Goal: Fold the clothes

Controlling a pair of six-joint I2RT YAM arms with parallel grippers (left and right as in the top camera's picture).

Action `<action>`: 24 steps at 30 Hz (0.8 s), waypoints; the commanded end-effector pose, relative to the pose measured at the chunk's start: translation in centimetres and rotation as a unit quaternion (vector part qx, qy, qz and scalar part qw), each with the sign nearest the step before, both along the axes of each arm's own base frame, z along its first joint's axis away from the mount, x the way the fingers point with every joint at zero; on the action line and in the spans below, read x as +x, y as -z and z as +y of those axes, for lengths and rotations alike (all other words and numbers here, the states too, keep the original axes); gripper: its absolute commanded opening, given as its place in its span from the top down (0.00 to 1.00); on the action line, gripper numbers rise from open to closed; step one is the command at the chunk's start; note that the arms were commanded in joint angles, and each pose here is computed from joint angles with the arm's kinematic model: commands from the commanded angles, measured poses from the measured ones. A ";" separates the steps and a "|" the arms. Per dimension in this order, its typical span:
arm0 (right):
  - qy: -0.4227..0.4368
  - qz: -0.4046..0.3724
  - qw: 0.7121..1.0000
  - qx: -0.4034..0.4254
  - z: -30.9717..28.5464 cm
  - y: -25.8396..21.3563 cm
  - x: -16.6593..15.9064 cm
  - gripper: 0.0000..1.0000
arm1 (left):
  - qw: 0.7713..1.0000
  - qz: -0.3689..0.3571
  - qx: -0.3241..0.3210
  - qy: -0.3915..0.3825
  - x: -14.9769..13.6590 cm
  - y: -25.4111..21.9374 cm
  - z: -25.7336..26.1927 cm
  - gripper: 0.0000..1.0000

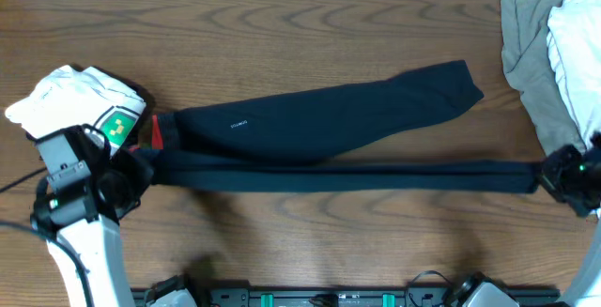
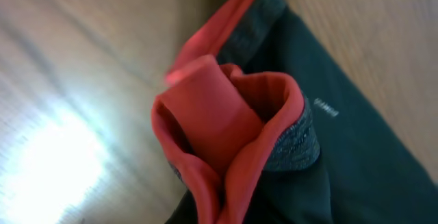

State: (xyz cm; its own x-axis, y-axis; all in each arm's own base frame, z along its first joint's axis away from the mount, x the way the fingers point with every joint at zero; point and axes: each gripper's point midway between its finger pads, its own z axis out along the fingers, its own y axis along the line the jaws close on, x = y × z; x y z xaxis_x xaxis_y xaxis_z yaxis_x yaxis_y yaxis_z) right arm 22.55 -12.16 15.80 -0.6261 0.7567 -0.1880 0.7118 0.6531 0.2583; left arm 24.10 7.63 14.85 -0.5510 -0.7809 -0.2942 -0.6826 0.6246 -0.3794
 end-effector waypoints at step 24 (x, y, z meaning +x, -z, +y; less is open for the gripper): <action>-0.120 0.077 0.990 -0.025 0.1 2.9 11.6 0.99 | 0.999 -0.030 0.020 0.039 8.0 2.4 -0.2 0.94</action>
State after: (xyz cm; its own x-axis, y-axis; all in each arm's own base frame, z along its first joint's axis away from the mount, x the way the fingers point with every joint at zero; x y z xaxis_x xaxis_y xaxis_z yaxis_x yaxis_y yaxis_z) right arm 33.16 -10.85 12.04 -0.8074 0.5872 -0.0575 0.5728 0.8035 0.1623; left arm 31.52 6.14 11.52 -0.6268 -0.7158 -0.3078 -0.5833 0.6929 -0.4238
